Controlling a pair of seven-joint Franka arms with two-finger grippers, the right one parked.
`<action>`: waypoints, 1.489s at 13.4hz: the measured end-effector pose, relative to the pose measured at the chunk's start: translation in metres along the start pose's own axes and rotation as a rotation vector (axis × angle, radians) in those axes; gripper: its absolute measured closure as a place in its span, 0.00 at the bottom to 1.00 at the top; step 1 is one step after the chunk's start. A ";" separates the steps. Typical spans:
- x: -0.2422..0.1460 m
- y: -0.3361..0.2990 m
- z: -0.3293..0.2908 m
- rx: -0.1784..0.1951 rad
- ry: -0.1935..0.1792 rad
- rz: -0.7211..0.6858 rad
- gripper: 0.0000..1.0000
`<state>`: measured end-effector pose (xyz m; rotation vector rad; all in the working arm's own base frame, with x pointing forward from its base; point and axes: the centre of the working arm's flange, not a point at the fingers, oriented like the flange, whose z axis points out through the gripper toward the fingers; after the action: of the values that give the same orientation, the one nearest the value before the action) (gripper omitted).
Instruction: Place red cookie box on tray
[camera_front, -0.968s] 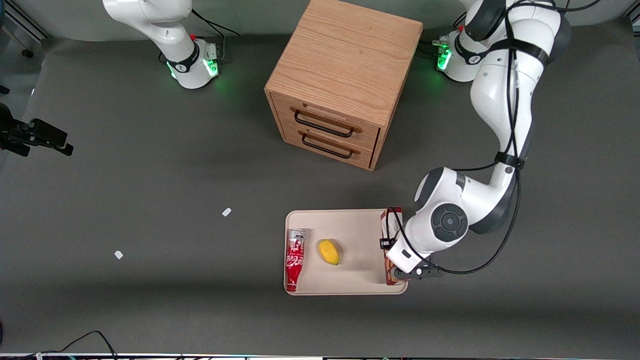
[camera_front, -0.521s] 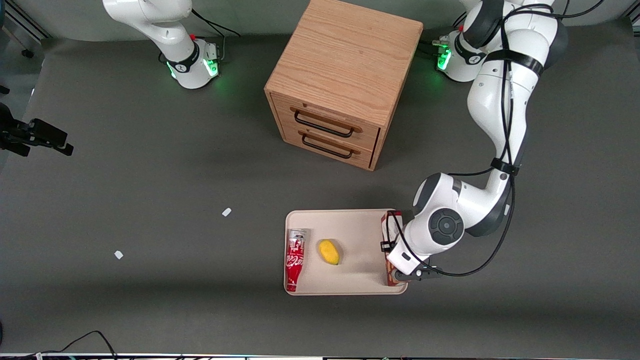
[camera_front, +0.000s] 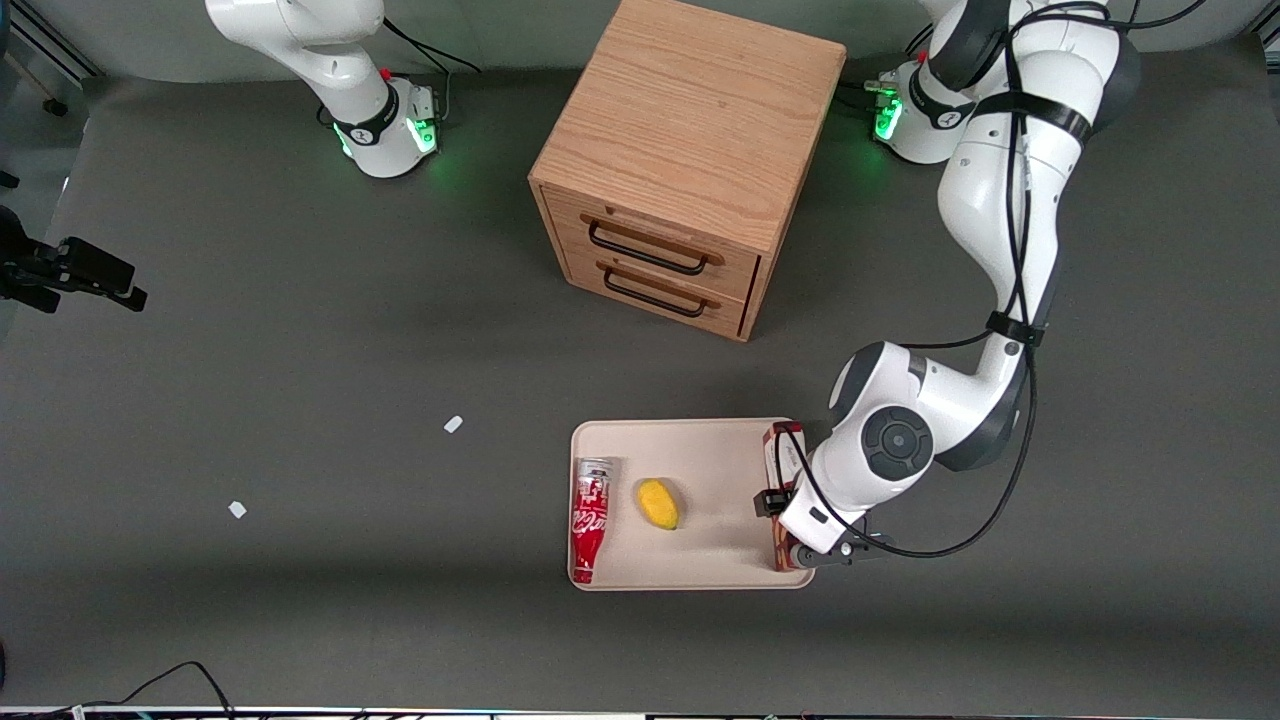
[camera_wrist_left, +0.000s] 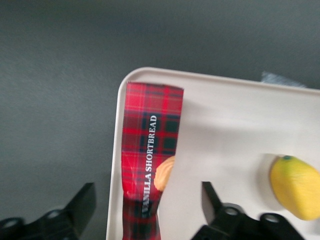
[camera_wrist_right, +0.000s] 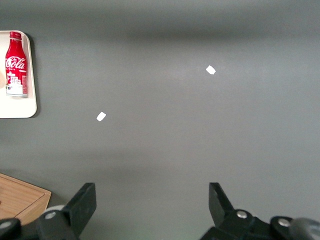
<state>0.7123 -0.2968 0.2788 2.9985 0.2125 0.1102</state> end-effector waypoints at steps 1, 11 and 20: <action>0.003 -0.001 -0.022 -0.014 0.017 -0.016 0.00; -0.020 -0.207 -0.279 -0.008 -0.065 -0.003 0.00; -0.121 -0.286 -0.387 0.160 -0.130 0.168 0.00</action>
<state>0.5222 0.0155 0.6148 3.1632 -0.0466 -0.0888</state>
